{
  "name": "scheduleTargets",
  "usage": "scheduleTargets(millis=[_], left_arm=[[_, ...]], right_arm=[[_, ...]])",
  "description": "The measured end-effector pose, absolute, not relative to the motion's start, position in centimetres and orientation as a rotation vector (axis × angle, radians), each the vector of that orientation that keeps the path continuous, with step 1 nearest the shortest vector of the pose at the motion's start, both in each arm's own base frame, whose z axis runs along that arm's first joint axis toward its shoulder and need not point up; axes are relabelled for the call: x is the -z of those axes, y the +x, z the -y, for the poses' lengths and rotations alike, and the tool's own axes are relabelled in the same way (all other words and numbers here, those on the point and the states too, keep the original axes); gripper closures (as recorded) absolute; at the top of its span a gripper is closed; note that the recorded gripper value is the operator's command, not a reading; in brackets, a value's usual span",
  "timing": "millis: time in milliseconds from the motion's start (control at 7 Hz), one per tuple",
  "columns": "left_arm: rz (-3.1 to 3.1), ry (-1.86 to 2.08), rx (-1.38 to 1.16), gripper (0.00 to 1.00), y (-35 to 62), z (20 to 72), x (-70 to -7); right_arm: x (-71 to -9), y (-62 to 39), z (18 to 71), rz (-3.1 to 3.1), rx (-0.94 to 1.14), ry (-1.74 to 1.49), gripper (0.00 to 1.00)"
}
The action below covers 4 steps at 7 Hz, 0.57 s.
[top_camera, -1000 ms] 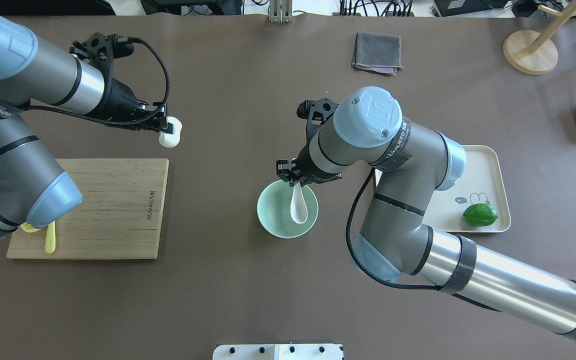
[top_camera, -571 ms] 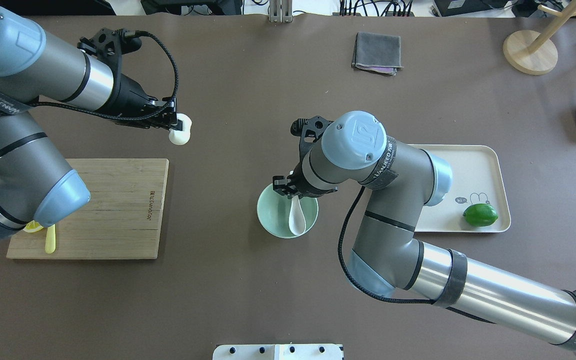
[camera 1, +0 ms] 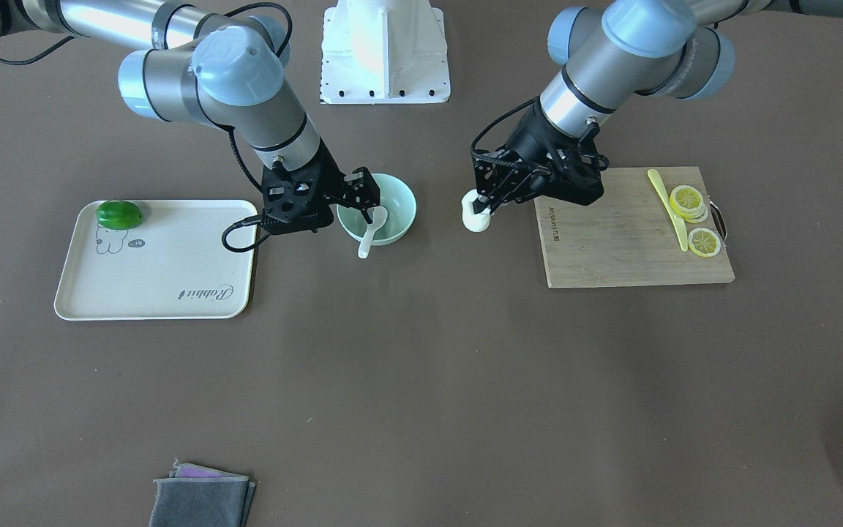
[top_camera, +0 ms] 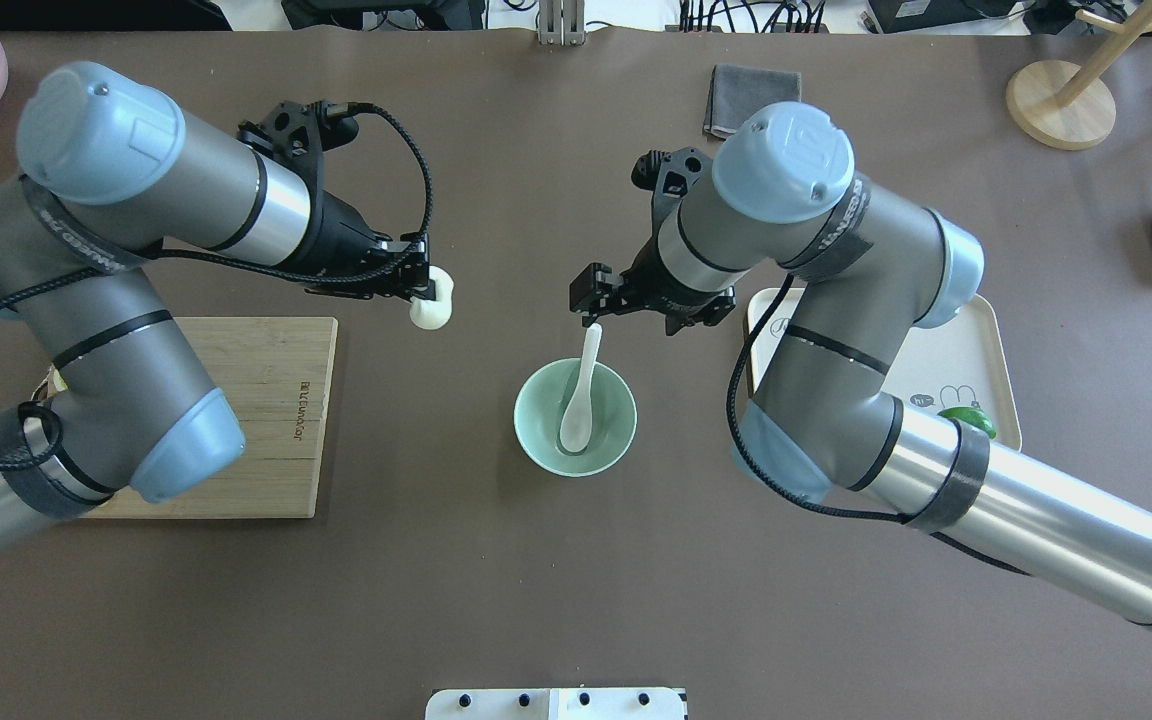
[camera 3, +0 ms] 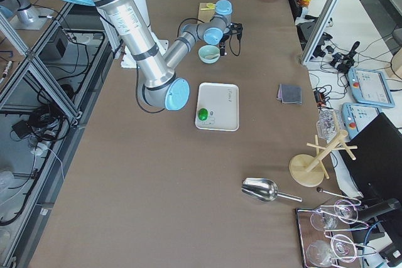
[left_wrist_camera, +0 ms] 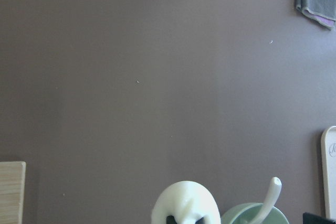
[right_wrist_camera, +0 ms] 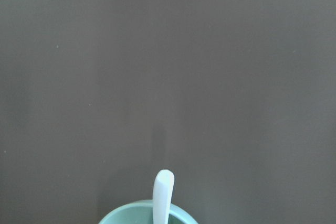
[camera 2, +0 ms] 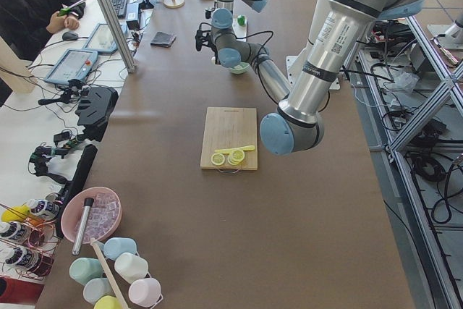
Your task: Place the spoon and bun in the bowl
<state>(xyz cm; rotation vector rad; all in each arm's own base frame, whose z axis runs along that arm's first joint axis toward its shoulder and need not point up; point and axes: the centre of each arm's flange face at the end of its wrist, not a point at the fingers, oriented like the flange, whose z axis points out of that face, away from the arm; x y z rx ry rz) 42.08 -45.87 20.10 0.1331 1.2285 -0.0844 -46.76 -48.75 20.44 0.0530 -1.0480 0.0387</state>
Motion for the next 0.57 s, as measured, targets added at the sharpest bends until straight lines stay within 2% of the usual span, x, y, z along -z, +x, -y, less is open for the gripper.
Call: scheduleTargets(millis=[286, 429, 571], left_arm=[[-1.231, 0.138, 0.086, 1.0, 49.0, 42.3, -18.1], [-1.229, 0.143, 0.084, 0.96, 51.9, 41.3, -17.8], [-1.23, 0.144, 0.079, 0.03, 53.7, 40.6, -18.2]], right_arm=[[-22.6, -40.4, 52.4, 1.048, -0.031, 0.061, 0.0], [-24.5, -37.9, 53.4, 1.037, -0.012, 0.075, 0.0], [-25.6, -36.4, 54.0, 1.029, -0.004, 0.084, 0.0]])
